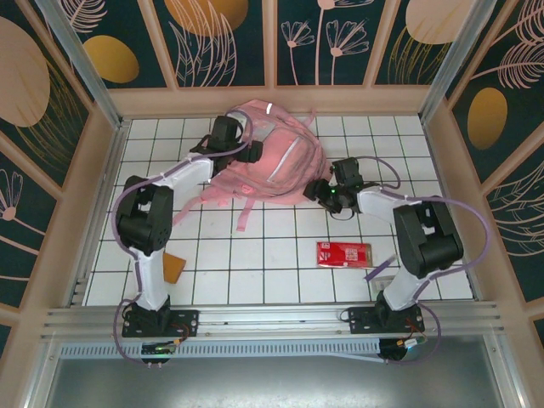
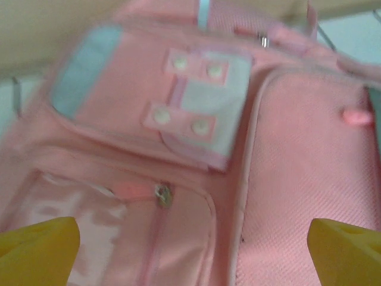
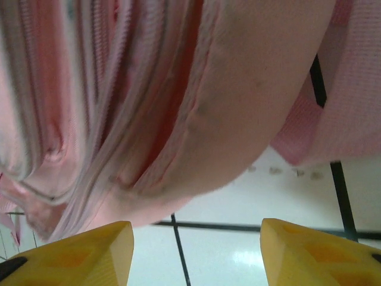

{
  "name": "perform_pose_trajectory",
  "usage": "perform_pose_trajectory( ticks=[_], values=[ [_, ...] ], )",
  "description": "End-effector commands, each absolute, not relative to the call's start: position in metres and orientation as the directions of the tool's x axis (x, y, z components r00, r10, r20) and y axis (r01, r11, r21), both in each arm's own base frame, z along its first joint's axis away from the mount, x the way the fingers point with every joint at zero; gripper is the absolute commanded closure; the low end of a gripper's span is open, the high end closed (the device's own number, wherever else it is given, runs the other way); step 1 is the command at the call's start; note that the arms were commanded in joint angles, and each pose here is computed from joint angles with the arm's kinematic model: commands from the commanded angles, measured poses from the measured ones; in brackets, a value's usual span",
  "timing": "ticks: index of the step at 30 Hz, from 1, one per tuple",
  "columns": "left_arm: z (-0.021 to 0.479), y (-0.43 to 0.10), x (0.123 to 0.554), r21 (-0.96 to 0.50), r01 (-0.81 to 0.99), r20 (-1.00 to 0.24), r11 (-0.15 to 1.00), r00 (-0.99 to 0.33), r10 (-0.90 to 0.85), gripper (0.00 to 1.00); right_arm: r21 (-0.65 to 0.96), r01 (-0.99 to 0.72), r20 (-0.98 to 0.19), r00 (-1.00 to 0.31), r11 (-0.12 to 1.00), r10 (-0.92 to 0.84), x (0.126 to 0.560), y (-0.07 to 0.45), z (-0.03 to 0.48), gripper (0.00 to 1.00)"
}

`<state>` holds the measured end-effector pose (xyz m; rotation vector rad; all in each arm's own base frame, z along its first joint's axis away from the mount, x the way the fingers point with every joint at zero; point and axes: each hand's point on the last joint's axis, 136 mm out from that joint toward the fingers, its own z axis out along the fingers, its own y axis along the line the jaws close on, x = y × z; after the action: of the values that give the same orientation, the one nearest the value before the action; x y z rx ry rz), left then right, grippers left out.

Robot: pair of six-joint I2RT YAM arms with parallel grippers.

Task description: Pack the student bag

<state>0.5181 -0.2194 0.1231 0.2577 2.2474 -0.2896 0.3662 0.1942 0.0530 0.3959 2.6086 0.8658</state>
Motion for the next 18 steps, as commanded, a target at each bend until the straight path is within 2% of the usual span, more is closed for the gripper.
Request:
perform_pose_trajectory(
  ticks=[1,4,9,12,14,18],
  values=[
    [0.098,-0.235,0.487,-0.317,0.284,-0.685,0.905,-0.728,-0.011,0.05,0.679,0.114,-0.265,-0.884,0.725,0.386,0.392,0.207,0.060,0.41],
    [0.095,-0.247,0.445,-0.411,0.322,-0.643,0.853,-0.766,-0.020,0.07,0.718,0.096,-0.257,-0.884,0.690,0.390,0.408,0.210,0.056,0.44],
    [0.082,-0.263,0.373,-0.427,0.403,-0.580,0.809,-0.809,0.097,0.07,0.740,0.086,-0.250,-0.886,0.668,0.392,0.445,0.205,0.052,0.51],
    [0.097,-0.270,0.353,-0.429,0.462,-0.591,0.776,-0.793,0.146,0.08,0.736,0.123,-0.243,-0.870,0.665,0.430,0.468,0.191,0.048,0.51],
    [0.114,-0.268,0.354,-0.381,0.508,-0.638,0.773,-0.749,0.178,0.08,0.748,0.133,-0.238,-0.860,0.650,0.451,0.478,0.183,0.051,0.50],
    [0.153,-0.255,0.361,-0.093,0.682,-0.732,0.725,-0.540,0.415,0.08,0.742,0.122,-0.270,-0.846,0.659,0.461,0.480,0.166,0.072,0.48]
  ],
)
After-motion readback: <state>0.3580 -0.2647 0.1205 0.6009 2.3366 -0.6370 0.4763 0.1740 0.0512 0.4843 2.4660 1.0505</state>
